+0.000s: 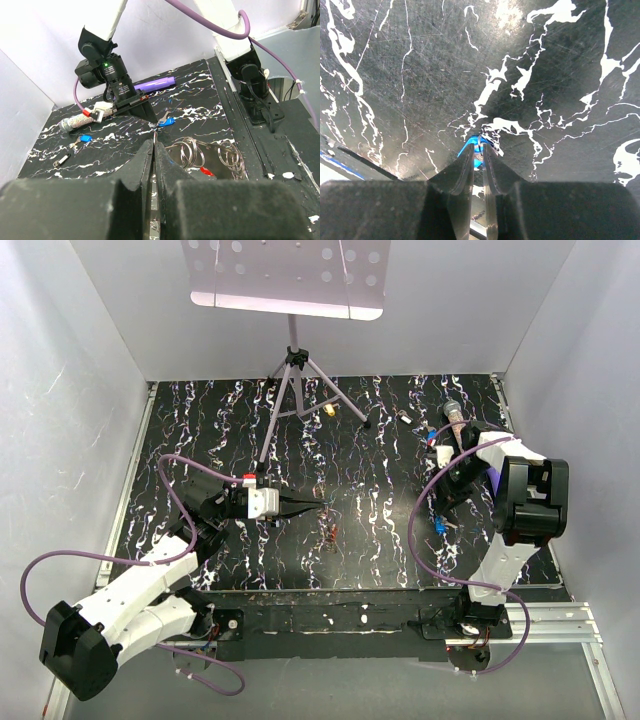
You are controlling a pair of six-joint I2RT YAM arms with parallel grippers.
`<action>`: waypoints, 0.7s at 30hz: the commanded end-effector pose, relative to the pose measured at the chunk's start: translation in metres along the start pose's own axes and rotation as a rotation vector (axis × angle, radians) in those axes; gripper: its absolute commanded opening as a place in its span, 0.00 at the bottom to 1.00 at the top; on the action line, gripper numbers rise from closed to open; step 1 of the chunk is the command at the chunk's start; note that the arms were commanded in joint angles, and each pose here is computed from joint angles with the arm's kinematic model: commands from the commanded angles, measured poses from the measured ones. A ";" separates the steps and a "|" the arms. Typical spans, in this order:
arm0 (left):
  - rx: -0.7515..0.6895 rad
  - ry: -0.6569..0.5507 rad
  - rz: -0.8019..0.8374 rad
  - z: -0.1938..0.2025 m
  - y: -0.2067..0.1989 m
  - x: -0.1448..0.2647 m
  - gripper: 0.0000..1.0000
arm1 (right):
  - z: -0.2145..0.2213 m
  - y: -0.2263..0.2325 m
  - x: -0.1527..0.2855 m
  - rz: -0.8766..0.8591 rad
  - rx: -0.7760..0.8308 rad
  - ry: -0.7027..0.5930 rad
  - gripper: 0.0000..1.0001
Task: Put the keys on the keyring
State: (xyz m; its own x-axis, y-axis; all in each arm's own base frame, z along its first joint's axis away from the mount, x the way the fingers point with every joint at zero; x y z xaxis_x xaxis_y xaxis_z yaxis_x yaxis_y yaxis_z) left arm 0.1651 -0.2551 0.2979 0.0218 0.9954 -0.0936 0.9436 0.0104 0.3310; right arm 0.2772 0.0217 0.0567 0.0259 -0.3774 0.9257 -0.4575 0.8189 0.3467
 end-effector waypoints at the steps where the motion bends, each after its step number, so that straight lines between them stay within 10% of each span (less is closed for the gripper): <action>1: -0.045 -0.021 -0.014 -0.013 0.004 -0.001 0.00 | -0.004 -0.002 0.006 -0.002 0.006 0.001 0.20; 21: -0.044 -0.019 -0.012 -0.012 0.004 -0.001 0.00 | -0.004 -0.005 0.005 -0.003 0.001 0.017 0.15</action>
State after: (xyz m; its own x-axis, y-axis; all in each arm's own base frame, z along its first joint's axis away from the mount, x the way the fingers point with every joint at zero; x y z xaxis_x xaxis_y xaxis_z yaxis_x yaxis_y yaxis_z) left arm 0.1651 -0.2550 0.2978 0.0217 0.9954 -0.0930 0.9436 0.0103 0.3308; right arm 0.2766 0.0203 0.0566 0.0460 -0.3748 0.9260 -0.4496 0.8200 0.3543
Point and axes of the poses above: each gripper's point midway between its finger pads, its own x axis back along the fingers, its own y axis along the line the jaws close on, z = x × y, the point moved 3 cm from there along x, back along the fingers, and after that the axes turned 4 degrees about x, right-handed, at the moved point
